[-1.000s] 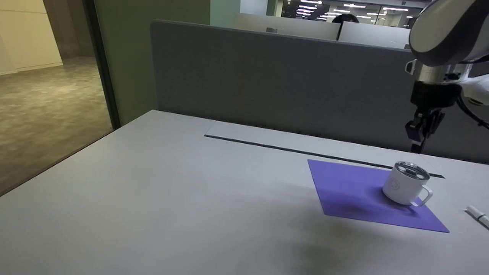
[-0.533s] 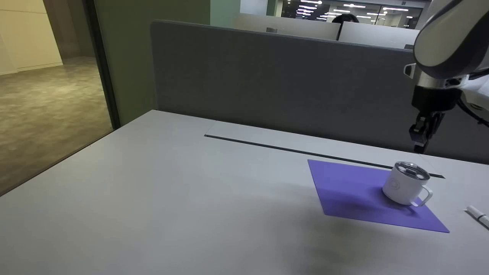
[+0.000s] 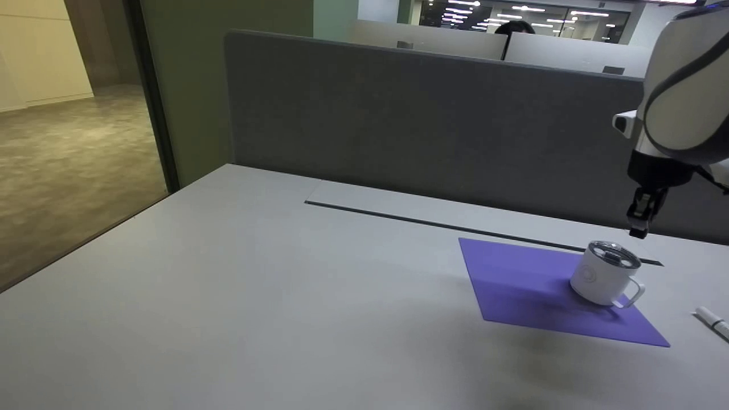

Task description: Move the object in the cup

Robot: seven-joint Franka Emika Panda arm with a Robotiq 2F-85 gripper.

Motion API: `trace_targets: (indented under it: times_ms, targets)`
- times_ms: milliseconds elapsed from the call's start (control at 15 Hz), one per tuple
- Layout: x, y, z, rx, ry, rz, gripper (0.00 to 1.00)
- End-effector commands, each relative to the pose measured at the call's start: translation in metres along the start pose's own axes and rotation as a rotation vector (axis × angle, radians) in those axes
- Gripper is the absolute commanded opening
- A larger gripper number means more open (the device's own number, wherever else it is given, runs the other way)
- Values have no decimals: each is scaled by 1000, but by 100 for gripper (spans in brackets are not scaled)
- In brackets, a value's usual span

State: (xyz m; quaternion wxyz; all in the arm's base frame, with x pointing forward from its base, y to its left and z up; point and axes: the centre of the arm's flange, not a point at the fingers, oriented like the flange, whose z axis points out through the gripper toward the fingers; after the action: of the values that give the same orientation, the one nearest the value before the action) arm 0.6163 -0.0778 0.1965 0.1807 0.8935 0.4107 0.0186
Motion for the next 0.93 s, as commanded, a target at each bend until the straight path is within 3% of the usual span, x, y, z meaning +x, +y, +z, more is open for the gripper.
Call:
trace_targets:
  times_ms: [0, 533, 867]
  targets:
    - [-3, 4, 16, -32, 39, 0, 0]
    - [-3, 3, 47, 23, 71, 84, 0]
    - [10, 0, 46, 37, 101, 115, 0]
